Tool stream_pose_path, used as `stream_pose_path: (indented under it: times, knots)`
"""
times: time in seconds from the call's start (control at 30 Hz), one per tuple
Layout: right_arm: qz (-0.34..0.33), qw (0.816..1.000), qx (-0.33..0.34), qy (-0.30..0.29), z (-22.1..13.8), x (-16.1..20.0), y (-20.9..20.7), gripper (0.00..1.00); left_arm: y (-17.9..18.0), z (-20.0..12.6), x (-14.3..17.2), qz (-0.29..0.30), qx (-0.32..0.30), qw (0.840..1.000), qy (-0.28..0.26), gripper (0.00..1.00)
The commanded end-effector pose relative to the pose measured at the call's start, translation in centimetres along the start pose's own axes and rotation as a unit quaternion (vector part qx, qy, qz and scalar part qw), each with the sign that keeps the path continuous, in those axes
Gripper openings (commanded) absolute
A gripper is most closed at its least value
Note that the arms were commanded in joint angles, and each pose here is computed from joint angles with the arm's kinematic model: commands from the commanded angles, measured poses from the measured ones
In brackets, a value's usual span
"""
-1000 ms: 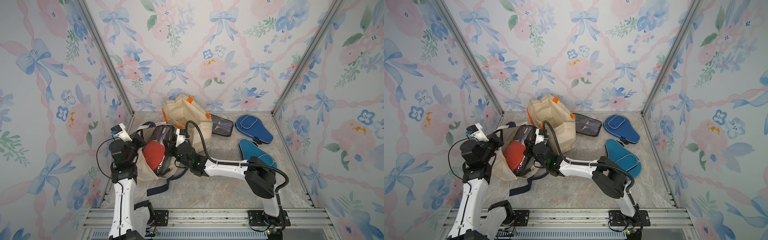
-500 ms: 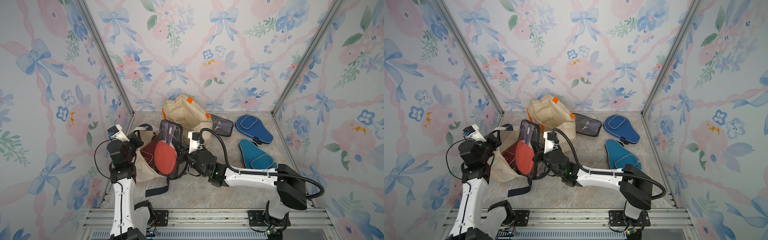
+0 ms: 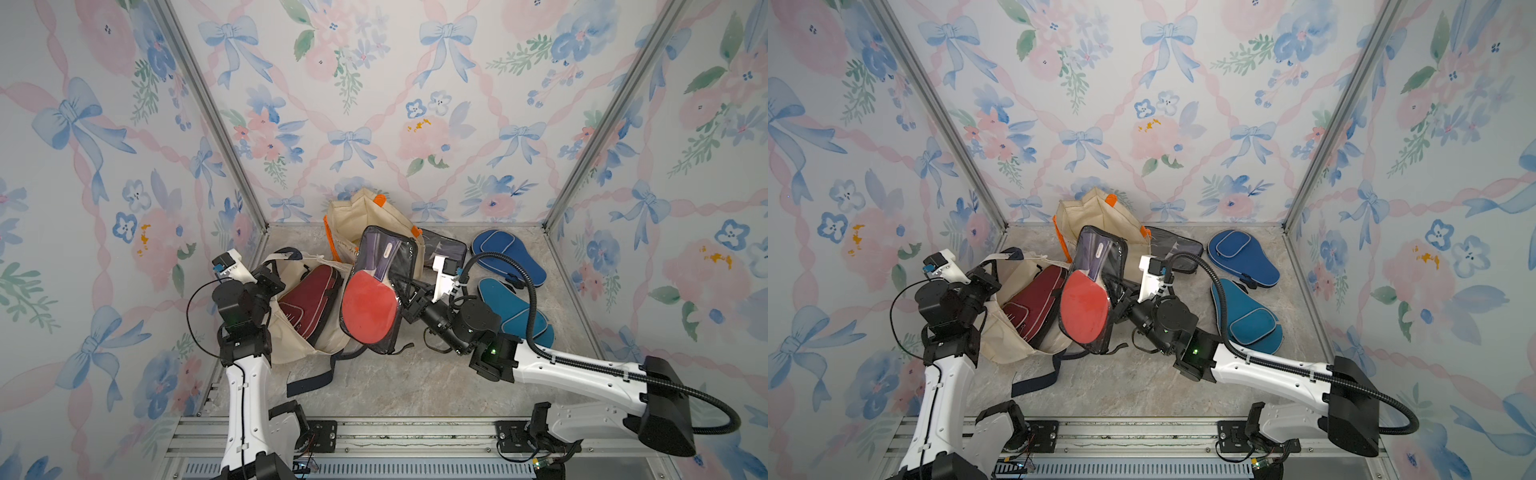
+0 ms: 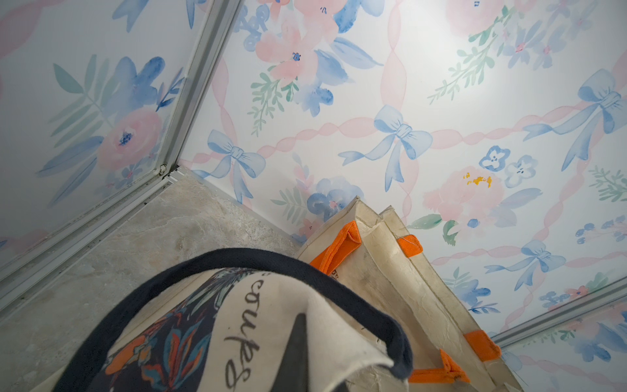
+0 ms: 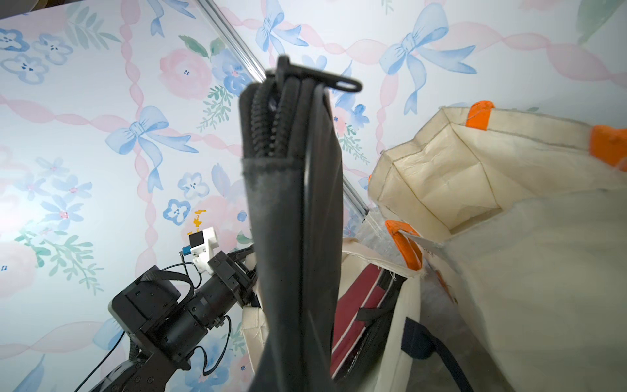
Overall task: Remove the ping pong set from the canvas bag
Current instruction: Place the ping pong set at the center of the board.
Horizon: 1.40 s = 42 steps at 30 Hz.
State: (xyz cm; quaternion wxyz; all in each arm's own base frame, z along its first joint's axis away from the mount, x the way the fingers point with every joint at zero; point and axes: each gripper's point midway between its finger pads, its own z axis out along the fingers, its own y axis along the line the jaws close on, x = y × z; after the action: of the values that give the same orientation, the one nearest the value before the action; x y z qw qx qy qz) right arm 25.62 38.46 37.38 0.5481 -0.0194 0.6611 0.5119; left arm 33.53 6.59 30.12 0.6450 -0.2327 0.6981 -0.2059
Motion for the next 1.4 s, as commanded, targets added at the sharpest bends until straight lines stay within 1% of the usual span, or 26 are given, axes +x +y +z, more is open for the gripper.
stream_pose_path:
  times: [0.0, 0.27, 0.37, 0.5, 0.67, 0.8, 0.97, 1.17, 1.37]
  knots:
    - [0.025, 0.999, 0.005, 0.025, -1.1, -0.3, -1.4, 0.0, -1.1, -0.3, -2.4, 0.008, 0.022, 0.999, -0.046, 0.0]
    - [0.062, 0.99, 0.108, 0.07, -6.4, -0.7, -10.4, 0.0, -1.1, -0.2, -2.4, 0.006, 0.022, 0.999, -0.045, 0.0]
    - [0.084, 0.984, 0.124, 0.095, -8.0, -0.3, -13.3, 0.0, -1.1, -0.1, -2.3, 0.004, 0.024, 0.999, -0.042, 0.0]
    - [0.112, 0.978, 0.138, 0.111, -9.5, -0.1, -16.5, 0.0, -1.0, 0.1, -2.1, -0.001, 0.028, 0.999, -0.038, 0.0]
    - [0.15, 0.968, 0.14, 0.146, -10.1, 0.3, -19.5, 0.0, -1.0, 0.2, -1.9, -0.004, 0.03, 0.999, -0.035, 0.0]
    - [0.201, 0.956, 0.152, 0.149, -10.3, 0.4, -22.9, 0.0, -1.0, 0.2, -1.8, -0.007, 0.032, 0.999, -0.033, 0.0]
    - [0.243, 0.94, 0.166, 0.171, -9.9, 1.6, -26.6, 0.0, -1.1, 0.4, -1.6, -0.011, 0.036, 0.999, -0.029, 0.0]
    - [0.252, 0.928, 0.195, 0.192, -9.4, 3.4, -29.9, 0.0, -1.2, 0.5, -1.5, -0.013, 0.04, 0.999, -0.026, 0.0]
    - [0.263, 0.919, 0.218, 0.197, -9.2, 4.0, -33.1, 0.0, -1.2, 0.5, -1.5, -0.014, 0.042, 0.999, -0.025, 0.0]
